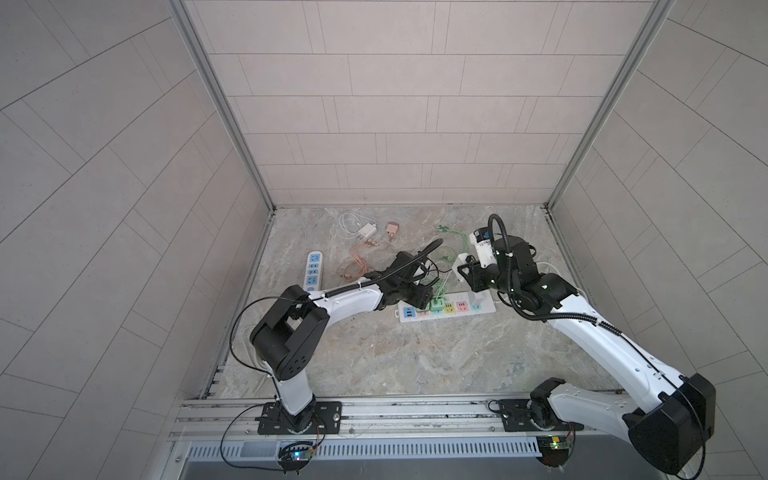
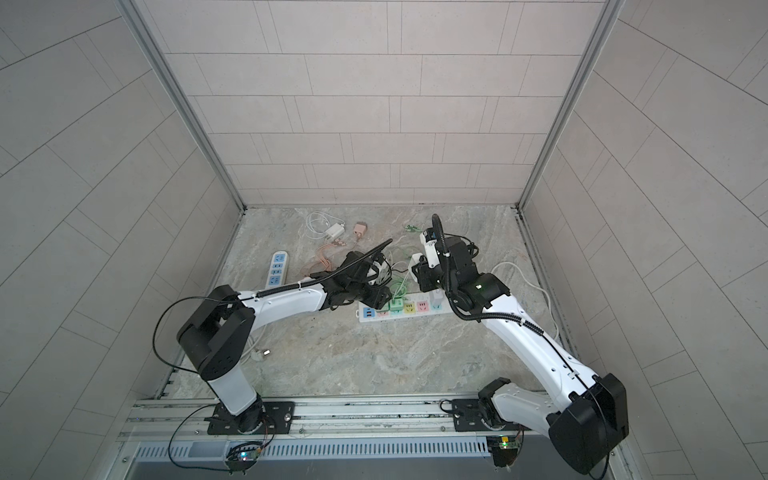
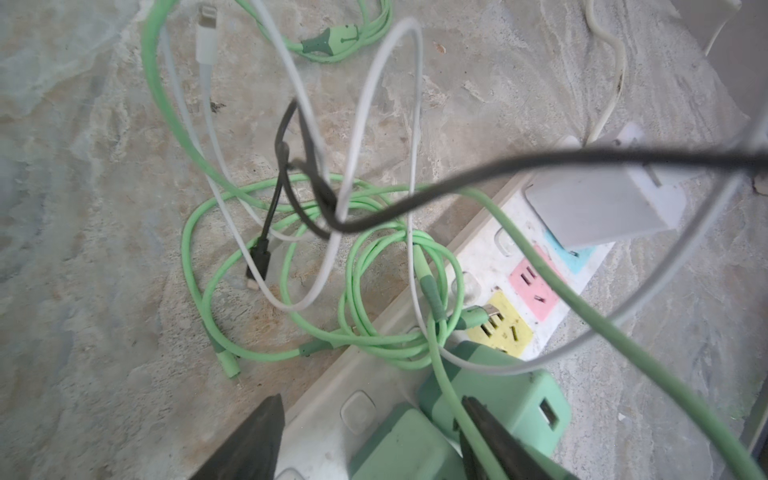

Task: Insert the plug

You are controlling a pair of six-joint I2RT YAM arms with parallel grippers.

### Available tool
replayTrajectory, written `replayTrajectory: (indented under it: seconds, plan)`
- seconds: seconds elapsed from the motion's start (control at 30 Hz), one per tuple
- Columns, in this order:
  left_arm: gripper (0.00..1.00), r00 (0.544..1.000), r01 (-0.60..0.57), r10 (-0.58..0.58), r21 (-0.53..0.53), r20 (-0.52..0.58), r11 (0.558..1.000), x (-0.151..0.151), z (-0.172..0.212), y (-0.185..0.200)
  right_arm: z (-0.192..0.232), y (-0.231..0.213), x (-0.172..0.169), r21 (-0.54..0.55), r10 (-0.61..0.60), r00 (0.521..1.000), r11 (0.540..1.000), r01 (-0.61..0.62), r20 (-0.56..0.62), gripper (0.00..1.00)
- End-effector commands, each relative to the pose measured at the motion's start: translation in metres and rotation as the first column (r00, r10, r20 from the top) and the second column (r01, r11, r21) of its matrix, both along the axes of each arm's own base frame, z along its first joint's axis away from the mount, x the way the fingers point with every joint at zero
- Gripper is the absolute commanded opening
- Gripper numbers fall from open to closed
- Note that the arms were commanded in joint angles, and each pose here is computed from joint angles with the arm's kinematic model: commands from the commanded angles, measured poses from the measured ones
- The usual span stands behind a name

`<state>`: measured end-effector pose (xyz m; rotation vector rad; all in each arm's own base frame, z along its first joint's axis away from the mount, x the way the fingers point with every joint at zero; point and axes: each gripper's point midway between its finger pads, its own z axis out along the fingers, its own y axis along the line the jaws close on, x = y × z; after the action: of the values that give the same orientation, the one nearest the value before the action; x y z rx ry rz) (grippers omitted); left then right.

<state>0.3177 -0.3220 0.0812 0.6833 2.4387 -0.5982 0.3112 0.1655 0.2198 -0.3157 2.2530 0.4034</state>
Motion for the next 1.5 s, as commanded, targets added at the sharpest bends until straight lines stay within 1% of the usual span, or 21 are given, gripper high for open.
replayTrajectory:
  seconds: [0.0,0.2,0.37,0.5,0.63,0.77,0.87,1.03,1.23,1.47]
  plan:
    - [0.73,1.000,-0.002,0.002,0.010,0.007,1.000,0.004,0.005,0.000,-0.003,-0.004,-0.006,-0.031,-0.015,0.999,0.999,0.016,0.031,0.08]
    - [0.75,1.000,-0.008,0.008,0.017,0.028,1.000,0.008,0.008,0.002,-0.033,-0.015,-0.010,-0.058,-0.071,0.997,0.996,0.072,0.012,0.07]
    - [0.77,0.998,-0.026,0.025,0.022,0.050,0.999,0.016,0.015,0.004,-0.055,-0.014,-0.006,-0.068,-0.087,0.996,0.994,0.085,-0.017,0.07]
    - [0.78,0.996,-0.060,0.058,0.021,0.064,0.998,0.025,0.018,0.008,-0.067,-0.012,-0.001,-0.059,-0.100,0.995,0.993,0.099,-0.014,0.06]
    - [0.78,0.994,-0.077,0.075,0.020,0.075,0.997,0.031,0.020,0.010,-0.078,-0.014,0.002,-0.087,-0.115,0.993,0.990,0.112,-0.028,0.06]
    - [0.78,0.995,-0.073,0.072,0.013,0.073,0.997,0.030,0.022,0.010,-0.090,-0.019,0.001,-0.099,-0.146,0.988,0.985,0.141,-0.049,0.06]
    - [0.79,0.994,-0.074,0.074,0.001,0.075,0.997,0.028,0.024,0.010,-0.100,-0.019,0.000,-0.107,-0.141,0.989,0.985,0.136,-0.042,0.06]
    - [0.80,0.995,-0.063,0.064,-0.017,0.072,0.998,0.022,0.031,0.011,-0.119,-0.020,-0.001,-0.116,-0.163,0.983,0.981,0.153,-0.088,0.05]
    - [0.80,0.996,-0.059,0.061,-0.034,0.060,0.998,0.015,0.031,0.013,-0.125,-0.016,0.003,-0.121,-0.159,0.983,0.982,0.147,-0.088,0.05]
    - [0.81,0.990,-0.116,0.115,0.011,0.086,0.993,0.021,0.027,0.025,-0.128,-0.016,0.004,-0.131,-0.159,0.984,0.980,0.148,-0.075,0.05]
